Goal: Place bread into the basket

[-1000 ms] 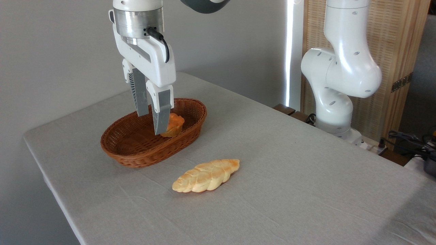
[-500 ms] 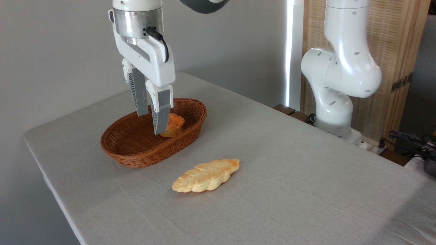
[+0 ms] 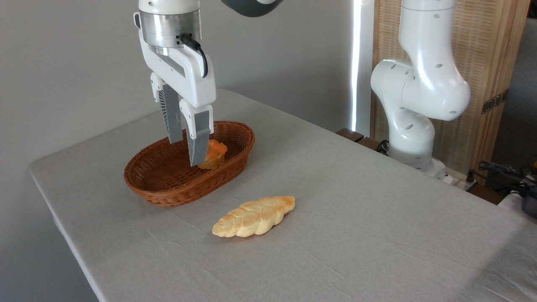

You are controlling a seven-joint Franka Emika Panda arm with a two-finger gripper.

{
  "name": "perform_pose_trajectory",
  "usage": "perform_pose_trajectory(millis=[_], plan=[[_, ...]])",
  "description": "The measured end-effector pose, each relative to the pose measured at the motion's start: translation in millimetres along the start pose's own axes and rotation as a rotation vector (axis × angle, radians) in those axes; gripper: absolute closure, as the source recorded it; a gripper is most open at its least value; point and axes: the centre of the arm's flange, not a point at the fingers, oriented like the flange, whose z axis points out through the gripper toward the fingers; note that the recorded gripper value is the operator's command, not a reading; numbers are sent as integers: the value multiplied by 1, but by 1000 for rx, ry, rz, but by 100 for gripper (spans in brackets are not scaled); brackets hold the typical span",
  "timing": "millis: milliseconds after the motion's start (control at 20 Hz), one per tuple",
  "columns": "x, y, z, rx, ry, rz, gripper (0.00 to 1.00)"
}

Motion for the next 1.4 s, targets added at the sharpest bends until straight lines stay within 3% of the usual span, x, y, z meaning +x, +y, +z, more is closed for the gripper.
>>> perform_pose_trajectory(millis=[1400], plan=[[4, 2, 8, -11, -10, 7, 0]])
